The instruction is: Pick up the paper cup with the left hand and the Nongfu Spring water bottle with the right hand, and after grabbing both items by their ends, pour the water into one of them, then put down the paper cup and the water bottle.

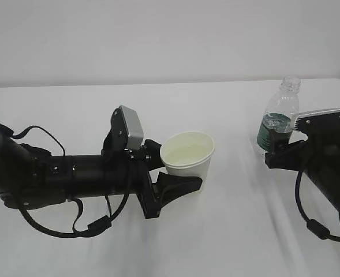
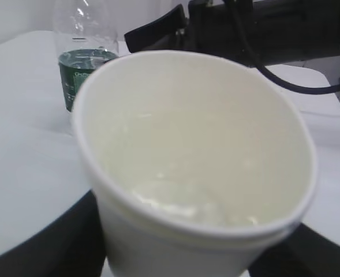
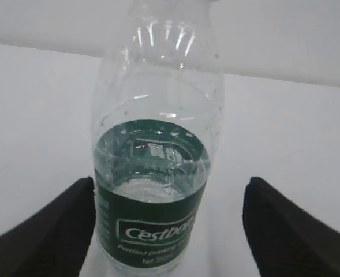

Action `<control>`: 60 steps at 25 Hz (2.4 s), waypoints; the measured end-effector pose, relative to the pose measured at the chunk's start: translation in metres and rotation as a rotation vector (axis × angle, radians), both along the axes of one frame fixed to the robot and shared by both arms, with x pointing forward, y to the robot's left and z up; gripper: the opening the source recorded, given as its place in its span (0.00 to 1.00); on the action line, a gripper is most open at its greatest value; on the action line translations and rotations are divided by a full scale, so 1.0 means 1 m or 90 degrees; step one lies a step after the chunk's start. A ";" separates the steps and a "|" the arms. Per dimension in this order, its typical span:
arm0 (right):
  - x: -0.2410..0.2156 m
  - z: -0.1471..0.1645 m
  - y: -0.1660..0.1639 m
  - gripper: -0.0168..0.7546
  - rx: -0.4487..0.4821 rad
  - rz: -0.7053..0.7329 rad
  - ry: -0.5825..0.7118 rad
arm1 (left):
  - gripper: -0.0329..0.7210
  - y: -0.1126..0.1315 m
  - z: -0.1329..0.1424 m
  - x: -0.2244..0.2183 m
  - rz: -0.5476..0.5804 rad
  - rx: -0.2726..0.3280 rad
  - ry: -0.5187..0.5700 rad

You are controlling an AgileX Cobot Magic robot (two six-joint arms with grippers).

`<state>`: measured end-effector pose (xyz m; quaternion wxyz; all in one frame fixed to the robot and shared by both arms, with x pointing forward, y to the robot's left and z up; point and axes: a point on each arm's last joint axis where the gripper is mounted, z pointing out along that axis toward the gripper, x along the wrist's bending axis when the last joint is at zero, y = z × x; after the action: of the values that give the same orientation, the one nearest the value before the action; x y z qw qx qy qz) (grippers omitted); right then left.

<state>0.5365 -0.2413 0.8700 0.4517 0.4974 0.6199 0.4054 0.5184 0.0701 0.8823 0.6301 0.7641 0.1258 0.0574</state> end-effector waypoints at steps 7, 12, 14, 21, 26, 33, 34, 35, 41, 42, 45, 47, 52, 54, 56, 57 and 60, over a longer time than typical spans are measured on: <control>-0.001 0.003 0.000 0.79 0.004 -0.001 -0.004 | 0.67 0.003 -0.002 0.009 0.066 0.011 0.004; -0.001 0.003 0.000 0.79 0.006 -0.001 -0.004 | 0.67 0.006 0.000 0.015 0.112 0.000 0.002; -0.001 0.003 0.000 0.79 0.007 -0.002 -0.004 | 0.67 0.007 0.000 0.016 0.122 -0.002 0.003; -0.001 0.003 0.000 0.79 0.007 -0.002 -0.004 | 0.67 0.022 0.000 0.028 0.162 -0.004 0.005; -0.001 0.003 0.000 0.79 0.007 -0.002 -0.004 | 0.67 0.033 0.000 0.035 0.188 -0.002 0.007; -0.001 0.003 0.000 0.79 0.007 -0.002 -0.004 | 0.67 0.053 -0.001 0.047 0.231 0.003 0.010; -0.001 0.003 0.000 0.79 0.007 -0.002 -0.004 | 0.67 0.057 -0.001 0.049 0.239 0.003 0.010; -0.001 0.003 0.000 0.79 0.007 -0.002 -0.004 | 0.67 0.060 -0.001 0.051 0.246 0.004 0.011; -0.001 0.003 0.000 0.79 0.009 -0.002 -0.003 | 0.67 0.084 -0.001 0.063 0.298 0.001 0.013; -0.001 0.003 0.000 0.79 0.009 -0.002 -0.003 | 0.67 0.087 -0.001 0.064 0.304 0.003 0.014; -0.001 0.003 0.000 0.79 0.009 -0.002 -0.003 | 0.67 0.099 -0.002 0.068 0.328 0.008 0.017; -0.001 0.003 0.000 0.79 0.009 -0.002 -0.003 | 0.67 0.105 -0.003 0.071 0.341 0.013 0.020; -0.001 0.003 0.000 0.79 0.009 -0.002 -0.003 | 0.67 0.118 -0.003 0.076 0.378 0.008 0.024; -0.001 0.003 0.000 0.79 0.009 -0.002 -0.003 | 0.66 0.123 -0.002 0.079 0.399 0.005 0.021; -0.001 0.003 0.000 0.79 0.009 -0.002 -0.003 | 0.66 0.128 -0.002 0.081 0.418 0.008 0.009; -0.001 0.003 0.000 0.79 0.009 -0.002 -0.003 | 0.66 0.130 -0.002 0.082 0.427 0.008 0.006; -0.001 0.003 0.000 0.79 0.009 -0.002 -0.003 | 0.66 0.137 -0.001 0.085 0.449 0.012 -0.005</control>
<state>0.5355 -0.2416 0.8726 0.4507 0.5003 0.6151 0.4102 0.6030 0.2075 0.8811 0.5650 0.6790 0.3792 0.2754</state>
